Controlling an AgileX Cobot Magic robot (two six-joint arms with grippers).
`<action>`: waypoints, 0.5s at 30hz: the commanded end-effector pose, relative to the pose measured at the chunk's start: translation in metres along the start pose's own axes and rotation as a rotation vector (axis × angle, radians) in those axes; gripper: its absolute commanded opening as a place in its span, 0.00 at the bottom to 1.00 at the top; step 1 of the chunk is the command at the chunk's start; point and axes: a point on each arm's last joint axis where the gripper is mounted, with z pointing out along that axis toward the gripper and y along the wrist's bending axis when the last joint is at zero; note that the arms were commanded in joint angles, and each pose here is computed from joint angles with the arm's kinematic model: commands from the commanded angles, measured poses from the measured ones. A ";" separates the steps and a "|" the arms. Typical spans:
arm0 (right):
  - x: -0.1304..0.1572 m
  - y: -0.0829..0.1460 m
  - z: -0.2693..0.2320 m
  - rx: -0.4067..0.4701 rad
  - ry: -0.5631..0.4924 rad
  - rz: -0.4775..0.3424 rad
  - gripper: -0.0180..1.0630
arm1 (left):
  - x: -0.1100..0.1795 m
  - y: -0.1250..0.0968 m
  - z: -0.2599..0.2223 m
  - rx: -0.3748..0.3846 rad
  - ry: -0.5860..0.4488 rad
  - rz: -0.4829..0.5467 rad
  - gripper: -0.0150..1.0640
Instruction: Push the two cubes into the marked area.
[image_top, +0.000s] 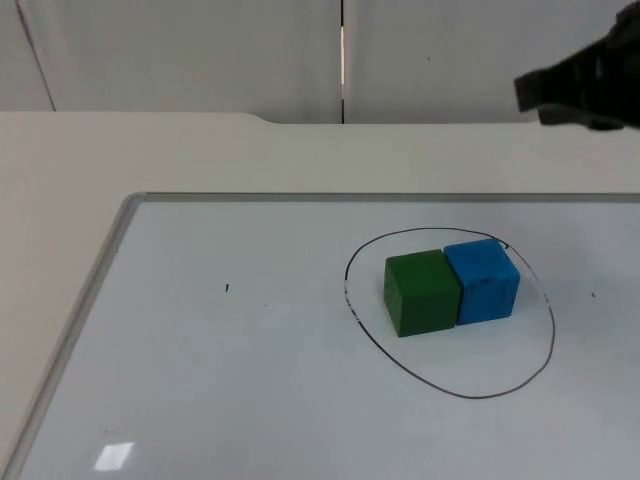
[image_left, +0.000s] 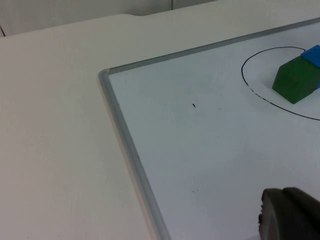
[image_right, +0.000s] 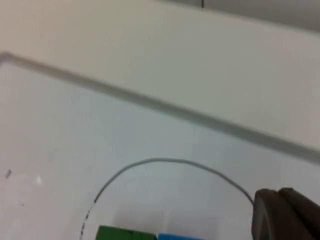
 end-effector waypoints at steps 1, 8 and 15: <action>-0.015 0.002 -0.035 -0.005 -0.063 -0.039 0.02 | 0.001 0.000 0.001 -0.001 0.002 -0.008 0.01; -0.028 0.003 -0.087 -0.005 -0.135 -0.067 0.02 | 0.001 0.000 0.001 -0.001 0.002 -0.008 0.01; -0.030 0.002 -0.126 -0.001 -0.158 -0.095 0.02 | 0.001 0.000 0.001 -0.001 0.002 -0.008 0.01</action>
